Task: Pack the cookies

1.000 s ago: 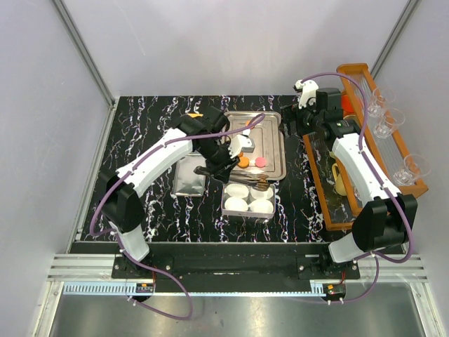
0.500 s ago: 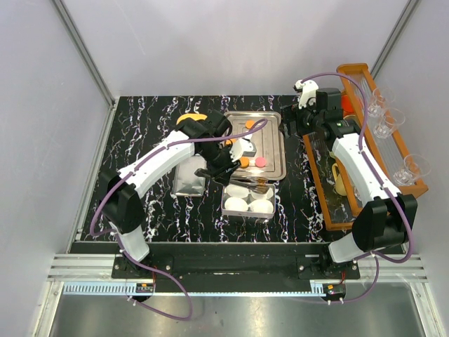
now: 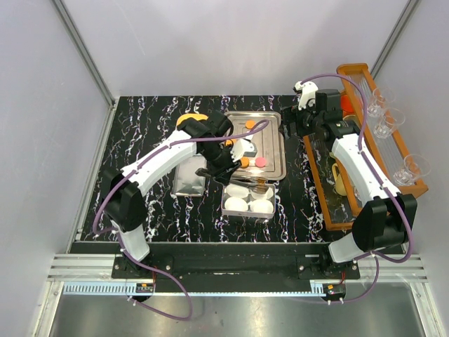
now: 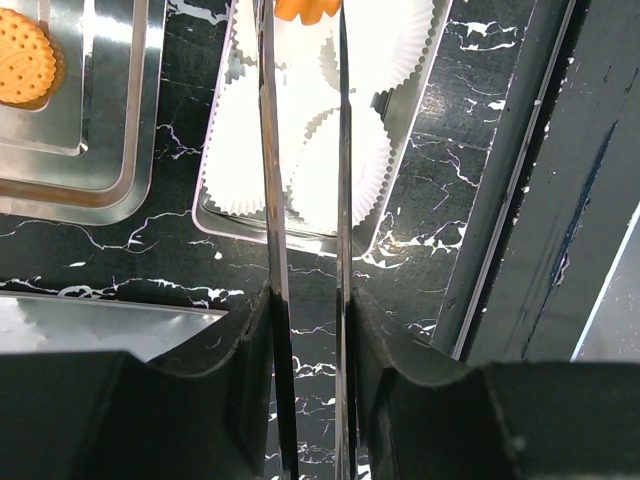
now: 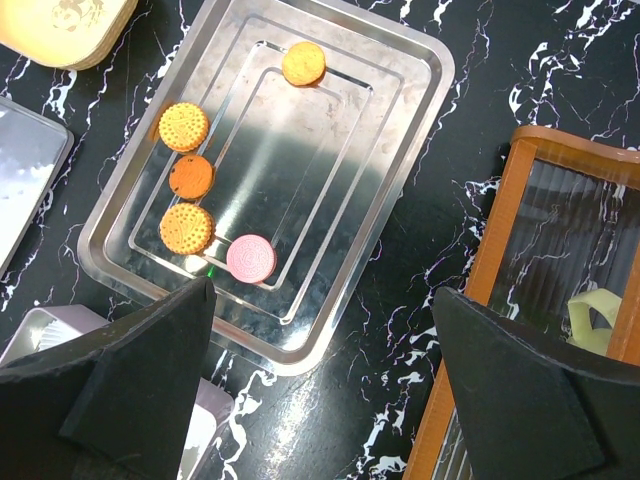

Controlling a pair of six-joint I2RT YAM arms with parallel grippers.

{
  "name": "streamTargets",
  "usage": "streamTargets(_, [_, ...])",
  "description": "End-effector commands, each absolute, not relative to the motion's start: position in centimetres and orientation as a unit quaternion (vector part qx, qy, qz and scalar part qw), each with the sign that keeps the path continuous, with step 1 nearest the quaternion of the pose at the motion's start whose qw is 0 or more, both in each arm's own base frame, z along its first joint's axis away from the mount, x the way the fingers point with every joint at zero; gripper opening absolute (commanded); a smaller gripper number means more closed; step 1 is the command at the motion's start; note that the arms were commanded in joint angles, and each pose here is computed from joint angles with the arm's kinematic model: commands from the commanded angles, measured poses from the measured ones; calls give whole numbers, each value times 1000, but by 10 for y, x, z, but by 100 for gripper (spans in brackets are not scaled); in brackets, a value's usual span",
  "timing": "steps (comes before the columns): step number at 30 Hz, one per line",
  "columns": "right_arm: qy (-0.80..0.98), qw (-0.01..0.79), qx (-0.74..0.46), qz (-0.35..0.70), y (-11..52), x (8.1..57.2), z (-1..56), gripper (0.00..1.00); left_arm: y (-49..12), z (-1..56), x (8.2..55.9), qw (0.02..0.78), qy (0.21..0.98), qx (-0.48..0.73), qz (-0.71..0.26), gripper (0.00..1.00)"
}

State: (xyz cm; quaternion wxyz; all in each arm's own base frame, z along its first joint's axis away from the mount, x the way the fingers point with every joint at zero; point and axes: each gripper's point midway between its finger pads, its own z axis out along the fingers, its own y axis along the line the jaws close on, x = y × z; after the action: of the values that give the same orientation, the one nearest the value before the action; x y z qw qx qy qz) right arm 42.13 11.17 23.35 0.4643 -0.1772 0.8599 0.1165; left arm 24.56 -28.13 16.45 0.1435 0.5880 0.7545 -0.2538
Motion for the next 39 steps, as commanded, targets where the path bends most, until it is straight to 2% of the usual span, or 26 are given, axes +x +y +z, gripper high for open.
streamTargets(1, [846,491,-173,113,109,423,253,100,-294,174,254,172,734,605,-258,5])
streamTargets(11, [848,489,-171,114,109,422,250,100,-293,166,254,164,736,606,-254,10])
streamTargets(22, [847,491,-169,113,107,421,251,100,-297,164,258,169,734,607,-252,24])
streamTargets(39, [848,490,-168,113,106,419,250,100,-294,159,254,163,737,607,-249,31])
